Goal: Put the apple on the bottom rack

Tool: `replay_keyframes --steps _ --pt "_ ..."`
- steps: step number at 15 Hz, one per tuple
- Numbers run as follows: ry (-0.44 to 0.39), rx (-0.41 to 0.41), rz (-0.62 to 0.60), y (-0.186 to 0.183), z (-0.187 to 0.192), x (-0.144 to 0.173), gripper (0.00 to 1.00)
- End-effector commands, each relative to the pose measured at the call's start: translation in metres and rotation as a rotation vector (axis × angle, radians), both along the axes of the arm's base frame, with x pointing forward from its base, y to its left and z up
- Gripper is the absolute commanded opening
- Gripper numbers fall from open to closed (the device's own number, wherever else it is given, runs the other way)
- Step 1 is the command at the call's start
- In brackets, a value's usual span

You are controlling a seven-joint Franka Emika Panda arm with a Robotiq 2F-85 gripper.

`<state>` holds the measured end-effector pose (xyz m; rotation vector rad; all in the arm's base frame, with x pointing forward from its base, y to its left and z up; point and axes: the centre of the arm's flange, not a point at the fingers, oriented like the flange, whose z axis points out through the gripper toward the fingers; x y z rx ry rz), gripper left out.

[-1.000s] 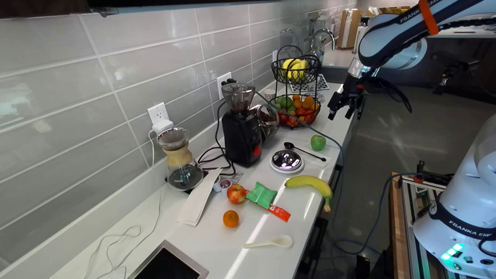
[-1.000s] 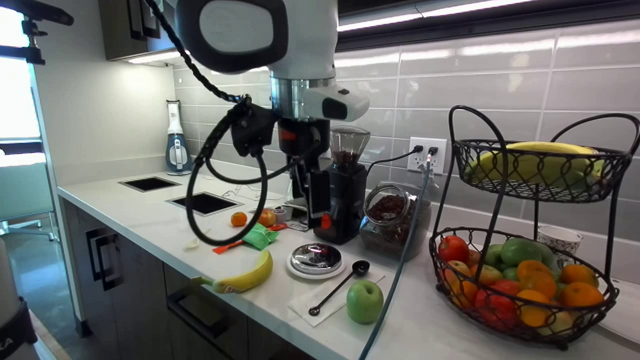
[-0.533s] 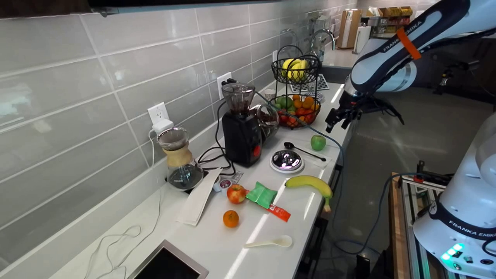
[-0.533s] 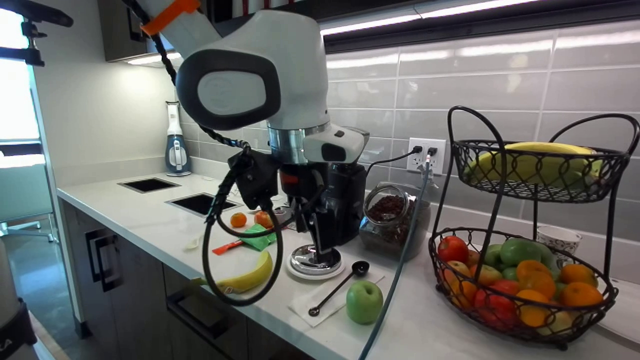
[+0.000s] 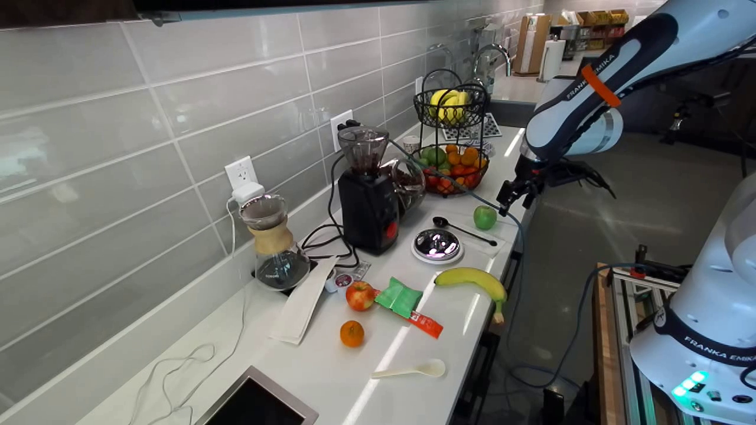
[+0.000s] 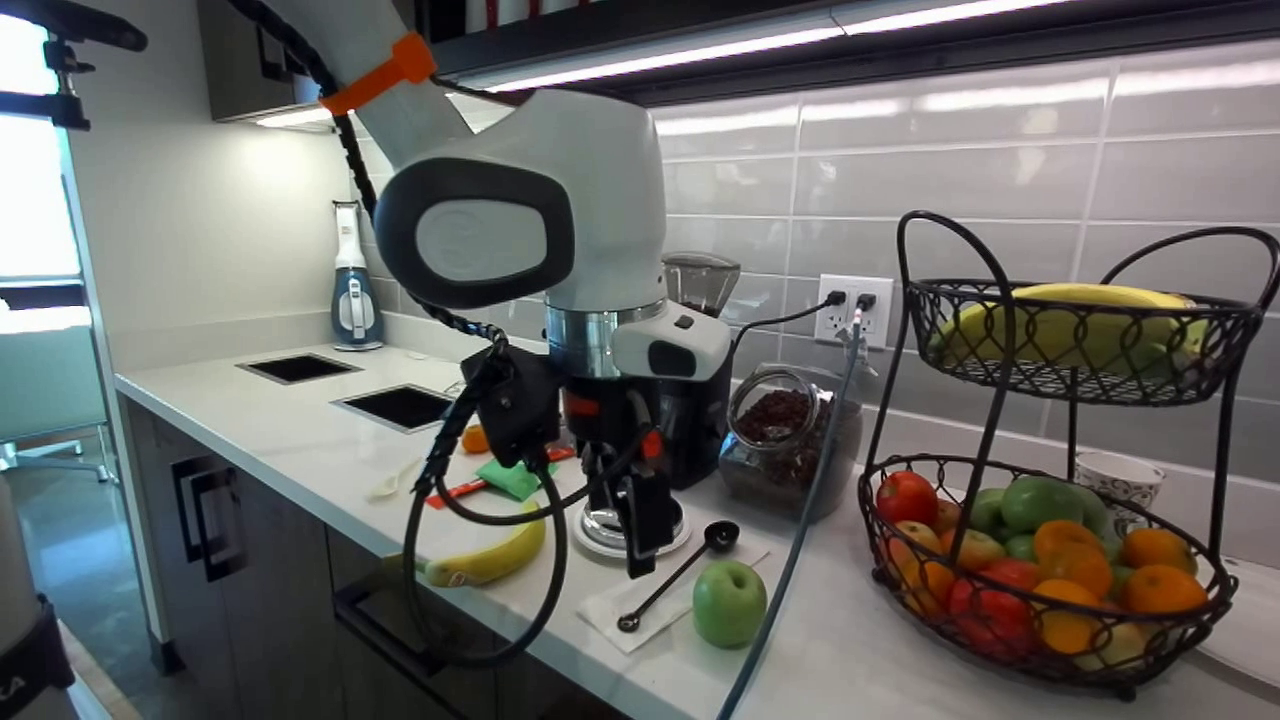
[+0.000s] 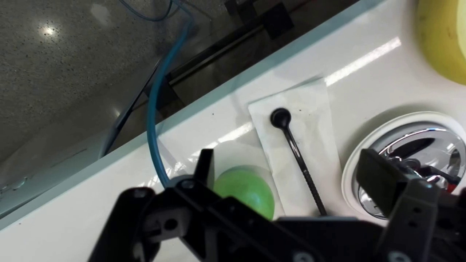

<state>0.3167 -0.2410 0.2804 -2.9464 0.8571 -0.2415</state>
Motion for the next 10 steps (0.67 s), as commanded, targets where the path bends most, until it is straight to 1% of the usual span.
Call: replay_keyframes --steps 1,3,6,10 --pt "0.0 0.0 0.0 0.0 0.0 0.0 1.0" --pt "-0.063 -0.064 -0.08 -0.009 -0.01 0.014 1.0" --pt "-0.129 -0.08 -0.114 -0.017 -0.019 0.026 1.0" --pt "-0.144 -0.1 -0.114 -0.014 -0.036 0.038 1.0"
